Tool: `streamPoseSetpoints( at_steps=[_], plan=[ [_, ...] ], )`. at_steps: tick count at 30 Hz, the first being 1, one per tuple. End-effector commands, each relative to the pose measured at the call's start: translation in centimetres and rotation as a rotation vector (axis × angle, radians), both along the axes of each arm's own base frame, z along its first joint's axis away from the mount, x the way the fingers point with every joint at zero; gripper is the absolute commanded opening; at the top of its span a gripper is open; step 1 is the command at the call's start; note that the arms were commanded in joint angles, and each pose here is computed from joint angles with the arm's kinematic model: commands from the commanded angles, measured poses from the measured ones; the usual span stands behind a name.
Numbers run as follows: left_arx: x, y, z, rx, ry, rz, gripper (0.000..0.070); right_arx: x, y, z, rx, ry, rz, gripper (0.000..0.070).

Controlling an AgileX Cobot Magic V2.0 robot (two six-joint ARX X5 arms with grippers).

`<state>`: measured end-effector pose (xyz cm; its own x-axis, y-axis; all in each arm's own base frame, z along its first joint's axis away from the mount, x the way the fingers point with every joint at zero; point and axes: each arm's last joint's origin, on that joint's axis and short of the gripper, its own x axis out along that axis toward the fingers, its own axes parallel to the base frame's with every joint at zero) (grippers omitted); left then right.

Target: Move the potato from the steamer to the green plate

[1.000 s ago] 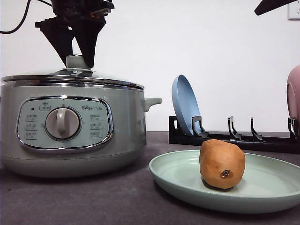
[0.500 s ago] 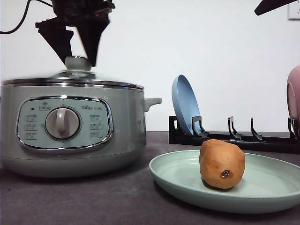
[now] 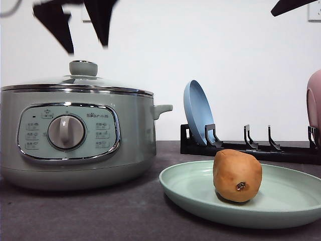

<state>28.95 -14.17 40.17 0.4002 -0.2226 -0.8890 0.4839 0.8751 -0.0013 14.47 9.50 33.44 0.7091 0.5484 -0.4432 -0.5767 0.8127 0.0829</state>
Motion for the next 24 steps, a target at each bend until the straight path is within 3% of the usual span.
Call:
streamPoseSetpoints(
  at_steps=[1,12,18,24],
  plan=[
    [-1.1,0.3,1.9,-0.034,-0.058,0.001,0.0564,0.0,0.1,0.5,0.007,-0.010,0.014,0.0570],
    [-7.8,3.4,7.0,-0.175,-0.195,-0.038,0.0550,-1.0,0.0,-0.9,0.021,0.206,0.110,0.0569],
    [-9.7,4.0,7.9,-0.256,-0.176,-0.098,0.0550,-1.8,-0.2,-1.6,0.037,0.358,0.172,0.0569],
    [-10.1,3.9,7.8,-0.312,-0.118,-0.148,0.0550,-2.0,-0.2,-1.9,0.036,0.405,0.195,0.0569]
  ],
)
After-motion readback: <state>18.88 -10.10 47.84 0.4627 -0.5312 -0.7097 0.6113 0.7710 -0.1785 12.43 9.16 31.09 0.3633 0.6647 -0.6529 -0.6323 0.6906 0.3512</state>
